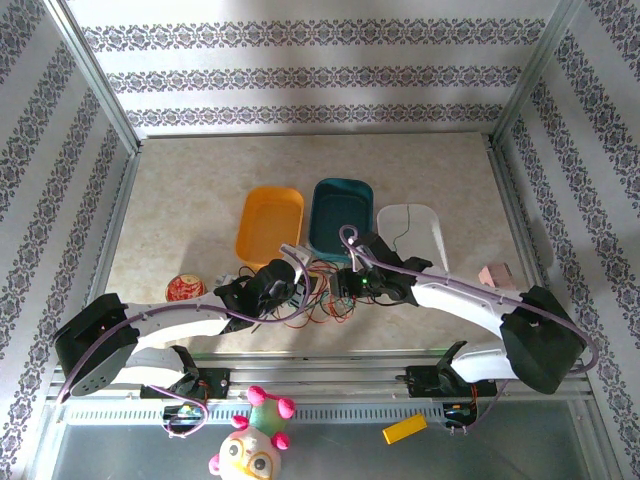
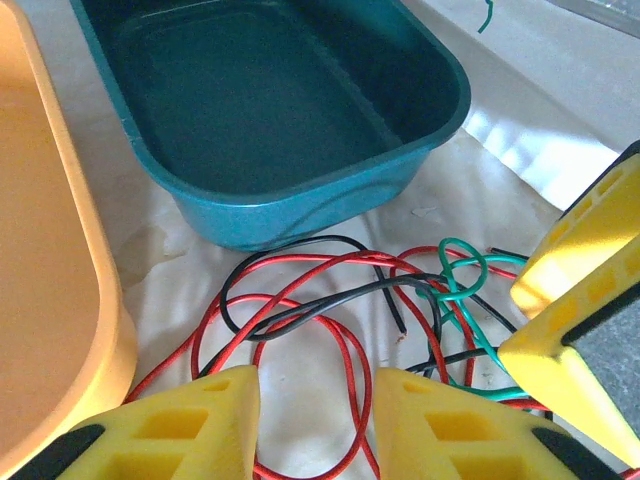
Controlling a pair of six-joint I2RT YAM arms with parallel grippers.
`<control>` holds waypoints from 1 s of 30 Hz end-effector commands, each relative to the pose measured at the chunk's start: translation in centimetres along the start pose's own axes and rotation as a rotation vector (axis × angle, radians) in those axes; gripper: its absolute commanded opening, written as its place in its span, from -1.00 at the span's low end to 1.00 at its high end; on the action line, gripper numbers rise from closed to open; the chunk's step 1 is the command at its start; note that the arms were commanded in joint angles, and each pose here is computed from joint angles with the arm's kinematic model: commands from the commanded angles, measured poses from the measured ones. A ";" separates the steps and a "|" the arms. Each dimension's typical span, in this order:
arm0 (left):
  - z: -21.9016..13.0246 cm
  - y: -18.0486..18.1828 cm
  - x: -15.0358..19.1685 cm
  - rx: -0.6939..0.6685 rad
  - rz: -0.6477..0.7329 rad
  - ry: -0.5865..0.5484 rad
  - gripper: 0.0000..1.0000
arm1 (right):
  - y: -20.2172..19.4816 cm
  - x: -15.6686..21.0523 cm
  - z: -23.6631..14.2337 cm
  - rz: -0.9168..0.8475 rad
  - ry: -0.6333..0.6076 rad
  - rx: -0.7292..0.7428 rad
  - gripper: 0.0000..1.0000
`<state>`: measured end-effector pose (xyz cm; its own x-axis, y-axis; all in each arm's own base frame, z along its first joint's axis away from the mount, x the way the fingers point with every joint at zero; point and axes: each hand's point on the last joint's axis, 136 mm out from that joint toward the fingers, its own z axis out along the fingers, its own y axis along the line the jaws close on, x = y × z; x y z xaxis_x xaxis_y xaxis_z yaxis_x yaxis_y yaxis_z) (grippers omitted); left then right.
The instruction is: Untangle the cables
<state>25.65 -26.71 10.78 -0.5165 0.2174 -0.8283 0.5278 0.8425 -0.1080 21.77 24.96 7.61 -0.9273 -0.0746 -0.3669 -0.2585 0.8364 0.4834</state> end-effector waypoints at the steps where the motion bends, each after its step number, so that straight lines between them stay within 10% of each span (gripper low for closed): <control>1: -0.2 0.2 -0.1 -0.002 0.015 0.004 -0.30 | 1.1 -0.6 -0.2 -0.025 -0.019 -0.026 -0.11; 30: 0.3 -0.2 0.7 -0.002 0.008 0.018 -0.30 | -0.2 1.8 0.8 -0.058 0.047 0.002 -0.21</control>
<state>25.57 -26.77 10.23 -0.5243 0.2280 -0.8204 0.5284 0.8426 -0.1035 21.01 24.94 6.89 -0.9219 -0.1174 -0.3692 -0.2930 0.8348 0.4662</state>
